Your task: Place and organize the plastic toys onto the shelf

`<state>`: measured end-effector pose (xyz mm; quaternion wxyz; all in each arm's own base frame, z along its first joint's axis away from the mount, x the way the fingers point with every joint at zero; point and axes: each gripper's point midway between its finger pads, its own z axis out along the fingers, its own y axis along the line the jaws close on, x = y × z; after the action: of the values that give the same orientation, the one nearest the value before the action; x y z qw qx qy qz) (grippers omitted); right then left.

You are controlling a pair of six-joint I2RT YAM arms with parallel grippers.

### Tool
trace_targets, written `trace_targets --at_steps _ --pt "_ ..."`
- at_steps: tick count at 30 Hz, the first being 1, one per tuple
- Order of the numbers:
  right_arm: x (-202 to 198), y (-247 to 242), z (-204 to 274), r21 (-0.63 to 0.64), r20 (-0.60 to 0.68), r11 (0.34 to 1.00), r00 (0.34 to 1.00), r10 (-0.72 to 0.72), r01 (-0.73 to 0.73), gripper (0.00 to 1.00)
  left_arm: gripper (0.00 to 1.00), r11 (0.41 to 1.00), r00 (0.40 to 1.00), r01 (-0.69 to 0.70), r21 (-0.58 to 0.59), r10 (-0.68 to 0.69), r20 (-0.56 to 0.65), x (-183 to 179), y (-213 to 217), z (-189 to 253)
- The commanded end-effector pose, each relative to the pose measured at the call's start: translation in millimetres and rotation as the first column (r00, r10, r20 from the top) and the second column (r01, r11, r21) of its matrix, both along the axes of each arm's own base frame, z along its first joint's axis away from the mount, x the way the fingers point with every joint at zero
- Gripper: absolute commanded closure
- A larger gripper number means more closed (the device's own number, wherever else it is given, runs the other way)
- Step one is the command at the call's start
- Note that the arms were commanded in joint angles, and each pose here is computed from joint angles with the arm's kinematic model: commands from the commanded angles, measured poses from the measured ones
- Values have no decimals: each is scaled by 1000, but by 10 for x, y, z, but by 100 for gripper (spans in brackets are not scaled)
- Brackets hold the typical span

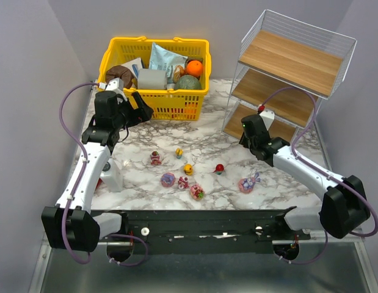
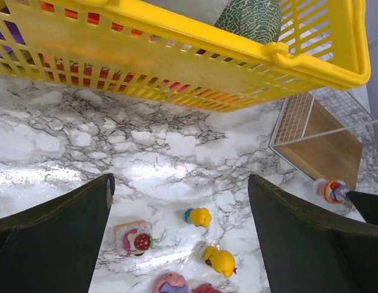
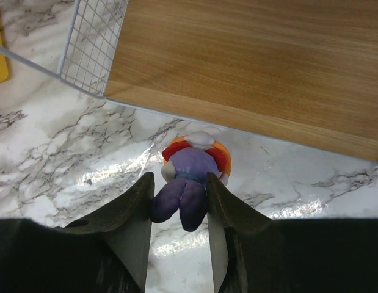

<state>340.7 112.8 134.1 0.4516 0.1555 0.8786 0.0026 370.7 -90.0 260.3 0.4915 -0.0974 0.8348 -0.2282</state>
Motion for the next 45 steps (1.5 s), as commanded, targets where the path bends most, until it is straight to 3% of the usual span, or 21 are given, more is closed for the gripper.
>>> trace_targets --at_steps 1,16,38,45 --pt "208 -154 55 -3 80 997 994 -81 81 61 1 1000 1000 16 -9 -16 14 9 -18 96" --pt "322 -356 -69 1 80 984 981 -179 180 59 1 1000 1000 23 -8 -23 1 7 -30 36" --pt "16 -256 -265 83 86 974 972 -219 212 60 1 1000 1000 20 -4 -21 -17 -6 -23 -72" --pt "-17 -360 -328 33 88 967 963 -255 253 60 1 1000 1000 21 -2 -21 -18 0 -23 -80"
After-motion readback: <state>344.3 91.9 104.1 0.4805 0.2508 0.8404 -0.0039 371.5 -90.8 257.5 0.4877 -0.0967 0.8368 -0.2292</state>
